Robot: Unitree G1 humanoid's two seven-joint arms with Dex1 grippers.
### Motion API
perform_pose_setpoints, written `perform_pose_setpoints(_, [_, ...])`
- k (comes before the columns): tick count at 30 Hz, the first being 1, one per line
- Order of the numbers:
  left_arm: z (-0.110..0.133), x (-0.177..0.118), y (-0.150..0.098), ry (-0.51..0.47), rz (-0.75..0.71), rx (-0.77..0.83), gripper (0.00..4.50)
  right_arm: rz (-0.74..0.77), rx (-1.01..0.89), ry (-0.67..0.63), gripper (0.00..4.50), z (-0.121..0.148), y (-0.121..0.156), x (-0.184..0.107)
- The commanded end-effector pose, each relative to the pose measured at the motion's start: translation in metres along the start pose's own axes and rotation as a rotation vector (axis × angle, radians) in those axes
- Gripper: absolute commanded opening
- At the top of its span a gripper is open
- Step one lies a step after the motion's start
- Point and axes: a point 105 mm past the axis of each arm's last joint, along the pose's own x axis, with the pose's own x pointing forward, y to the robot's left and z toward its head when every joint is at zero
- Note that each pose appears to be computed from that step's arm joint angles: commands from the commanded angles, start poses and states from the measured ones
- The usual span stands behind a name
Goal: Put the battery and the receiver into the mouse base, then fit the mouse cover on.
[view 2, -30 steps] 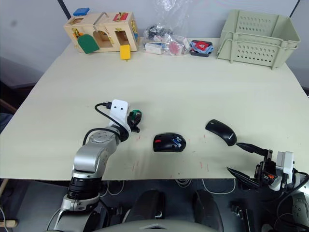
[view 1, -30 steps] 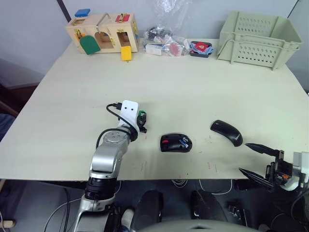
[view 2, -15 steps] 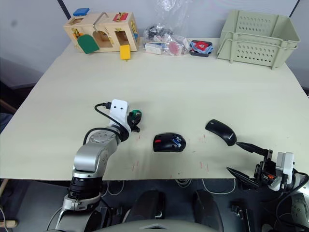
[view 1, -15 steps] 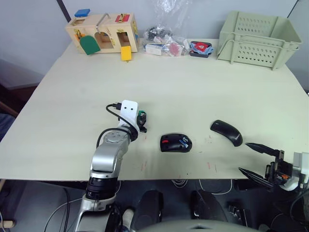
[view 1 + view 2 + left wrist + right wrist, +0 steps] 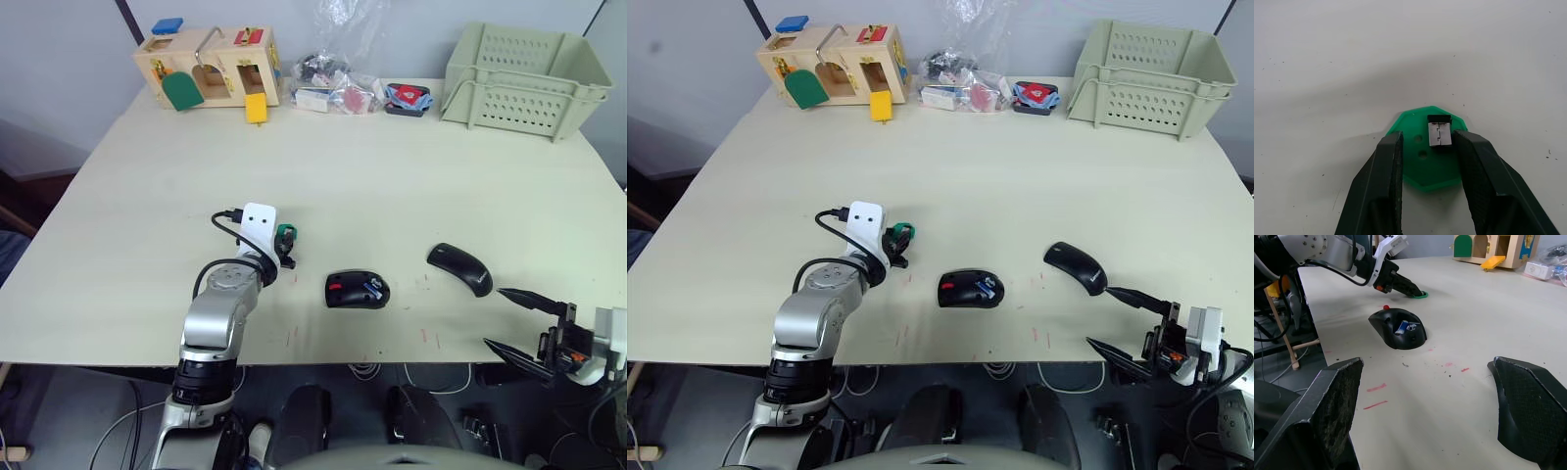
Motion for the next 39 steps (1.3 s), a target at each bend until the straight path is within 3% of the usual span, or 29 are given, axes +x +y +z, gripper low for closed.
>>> perform_pose_setpoints(1, [0.011, -0.001, -0.001, -0.031, -0.003, 0.023, 1.74, -0.006, -0.043, -0.013, 4.50, 0.007, -0.002, -0.001])
perform_pose_setpoints(13, [0.009, 0.000, -0.003, -0.021, -0.026, 0.026, 1.74, -0.006, -0.043, -0.012, 4.50, 0.006, -0.001, -0.001])
perform_pose_setpoints(17, [0.007, 0.000, -0.003, -0.013, -0.026, 0.028, 0.44, -0.004, -0.042, -0.011, 4.50, 0.006, -0.001, -0.001])
perform_pose_setpoints(29, [0.003, -0.001, -0.001, -0.008, -0.026, 0.017, 0.44, -0.001, -0.043, -0.014, 4.50, 0.006, 0.000, 0.000])
perform_pose_setpoints(39, [0.032, -0.011, 0.002, -0.143, -0.159, 0.049, 0.44, 0.002, -0.045, -0.024, 4.50, 0.006, -0.001, 0.002])
